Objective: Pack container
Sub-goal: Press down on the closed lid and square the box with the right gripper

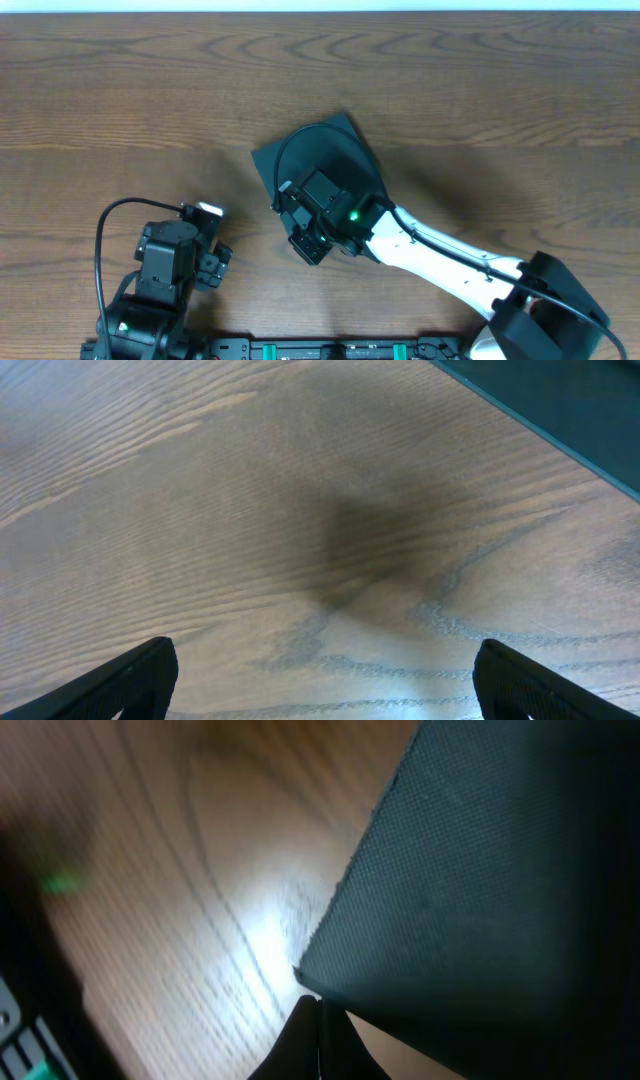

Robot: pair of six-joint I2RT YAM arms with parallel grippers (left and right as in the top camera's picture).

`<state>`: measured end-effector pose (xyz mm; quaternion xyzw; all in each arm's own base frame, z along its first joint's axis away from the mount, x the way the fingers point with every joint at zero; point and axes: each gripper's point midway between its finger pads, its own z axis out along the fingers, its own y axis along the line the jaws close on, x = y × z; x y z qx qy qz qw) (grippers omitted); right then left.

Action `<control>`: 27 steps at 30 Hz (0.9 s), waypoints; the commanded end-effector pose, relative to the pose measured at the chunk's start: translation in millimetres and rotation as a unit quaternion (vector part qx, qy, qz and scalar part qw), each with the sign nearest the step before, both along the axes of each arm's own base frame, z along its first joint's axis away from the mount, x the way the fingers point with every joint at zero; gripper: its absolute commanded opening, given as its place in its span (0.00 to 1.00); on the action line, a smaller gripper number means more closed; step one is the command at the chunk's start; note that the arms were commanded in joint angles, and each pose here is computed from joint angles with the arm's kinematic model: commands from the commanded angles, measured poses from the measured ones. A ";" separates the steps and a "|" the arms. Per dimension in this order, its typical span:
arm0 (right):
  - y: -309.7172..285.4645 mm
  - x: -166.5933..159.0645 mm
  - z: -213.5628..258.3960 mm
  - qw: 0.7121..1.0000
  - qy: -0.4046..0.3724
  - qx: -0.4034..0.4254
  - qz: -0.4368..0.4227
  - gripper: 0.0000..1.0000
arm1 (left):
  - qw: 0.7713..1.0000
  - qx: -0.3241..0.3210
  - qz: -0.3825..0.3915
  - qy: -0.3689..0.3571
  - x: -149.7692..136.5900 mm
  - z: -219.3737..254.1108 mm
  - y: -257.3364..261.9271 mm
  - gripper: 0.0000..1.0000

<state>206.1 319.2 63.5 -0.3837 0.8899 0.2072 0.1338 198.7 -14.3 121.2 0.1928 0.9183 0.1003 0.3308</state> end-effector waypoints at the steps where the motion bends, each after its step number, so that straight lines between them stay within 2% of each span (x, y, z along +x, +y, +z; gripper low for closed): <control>1: 0.8 9.1 -13.2 1.000 -0.009 -0.014 -0.027 0.02 | 1.000 0.008 0.003 -0.002 0.2 1.0 3.6 0.95; 6: 13.7 20.3 -18.6 0.999 -0.015 0.008 -0.048 0.01 | 1.000 0.008 0.003 -0.002 0.2 1.0 3.6 0.95; 10: 19.6 48.8 -10.0 0.992 -0.063 0.026 -0.105 0.02 | 1.000 0.008 0.003 -0.002 0.2 1.0 3.6 0.95; 14: 23.0 60.6 -3.3 0.988 -0.070 0.048 -0.132 0.02 | 1.000 0.008 0.003 -0.002 0.2 1.0 3.6 0.95; 18: 14.3 74.2 -5.1 0.982 -0.099 0.031 -0.156 0.01 | 1.000 0.008 0.003 -0.002 0.2 1.0 3.6 0.95; 21: 14.3 72.3 -6.9 0.983 -0.093 0.030 -0.153 0.01 | 1.000 0.008 0.003 -0.002 0.2 1.0 3.6 0.95; 24: 31.1 55.0 -1.8 0.990 -0.047 0.066 -0.117 0.01 | 1.000 0.008 0.003 -0.002 0.2 1.0 3.6 0.95; 27: 24.3 65.3 -2.6 0.986 -0.067 0.053 -0.144 0.01 | 1.000 0.008 0.003 -0.002 0.1 0.9 3.6 0.95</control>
